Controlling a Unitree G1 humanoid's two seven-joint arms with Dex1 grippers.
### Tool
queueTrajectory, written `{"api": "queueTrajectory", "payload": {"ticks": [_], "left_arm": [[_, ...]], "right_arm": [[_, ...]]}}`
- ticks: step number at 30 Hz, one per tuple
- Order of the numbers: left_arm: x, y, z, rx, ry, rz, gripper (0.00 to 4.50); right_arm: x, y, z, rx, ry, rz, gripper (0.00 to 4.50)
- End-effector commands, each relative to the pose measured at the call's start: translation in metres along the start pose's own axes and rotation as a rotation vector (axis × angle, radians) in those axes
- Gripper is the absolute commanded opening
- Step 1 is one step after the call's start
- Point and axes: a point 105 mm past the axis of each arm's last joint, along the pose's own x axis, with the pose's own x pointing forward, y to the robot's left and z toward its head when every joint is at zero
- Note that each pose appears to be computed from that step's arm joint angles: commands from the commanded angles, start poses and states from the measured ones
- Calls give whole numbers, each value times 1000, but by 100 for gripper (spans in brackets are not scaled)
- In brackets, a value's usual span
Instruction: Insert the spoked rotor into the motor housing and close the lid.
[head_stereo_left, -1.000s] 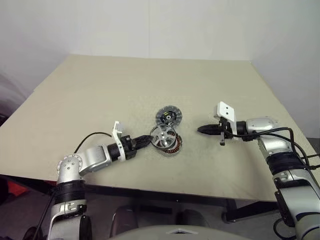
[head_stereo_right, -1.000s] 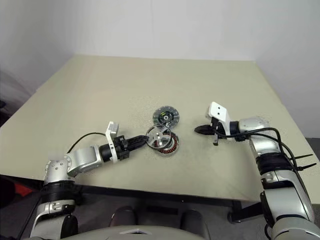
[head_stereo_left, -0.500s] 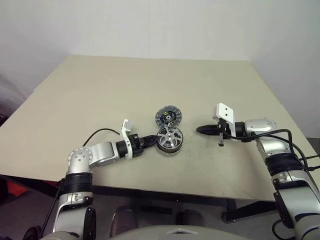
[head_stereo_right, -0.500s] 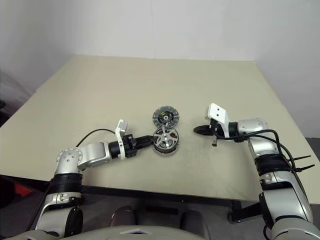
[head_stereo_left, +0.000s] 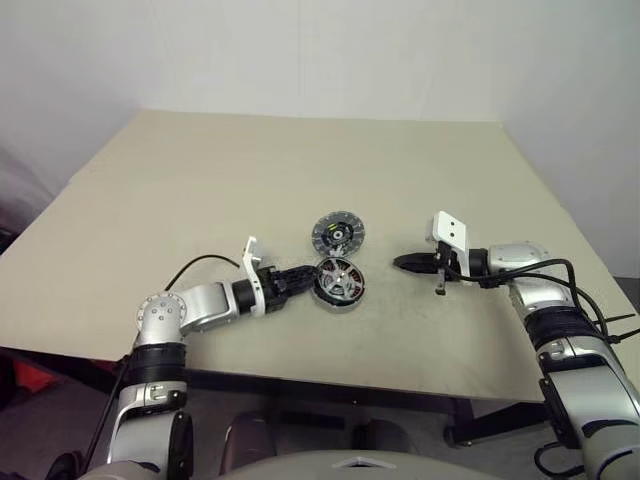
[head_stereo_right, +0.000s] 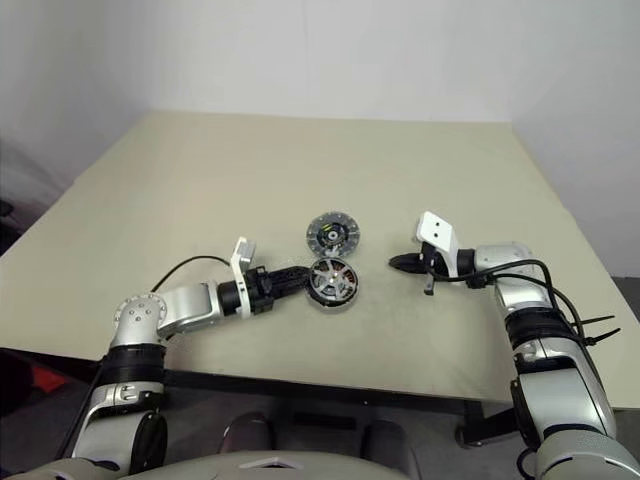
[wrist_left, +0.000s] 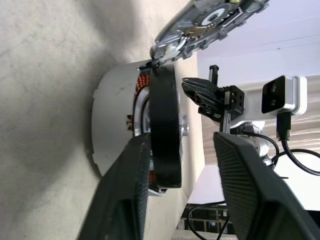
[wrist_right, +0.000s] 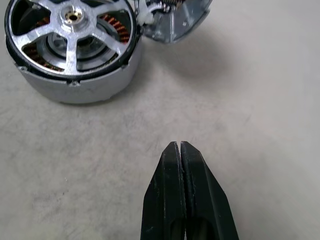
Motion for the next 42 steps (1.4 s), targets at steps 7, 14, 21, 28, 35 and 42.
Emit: {"api": "queueTrajectory", "payload": {"ticks": [7, 14, 21, 28, 35, 42], "left_arm": [[-6, -3, 7, 10, -33, -4, 198], [-22, -1, 6, 39, -50, 24, 198], [-35, -2, 10, 89, -101, 50, 198], [-41, -13, 24, 199, -151, 68, 198], [-50, -18, 37, 259, -185, 85, 198], [-51, -15, 39, 265, -215, 99, 198]], "right_arm": [[-1, -10, 27, -59, -44, -30, 0], [-1, -11, 35, -66, -47, -30, 0], [7, 0, 48, -72, -85, 29, 0], [38, 43, 64, -28, -147, 176, 0], [56, 52, 72, -4, -160, 210, 0], [73, 58, 53, 80, -149, 222, 0]]}}
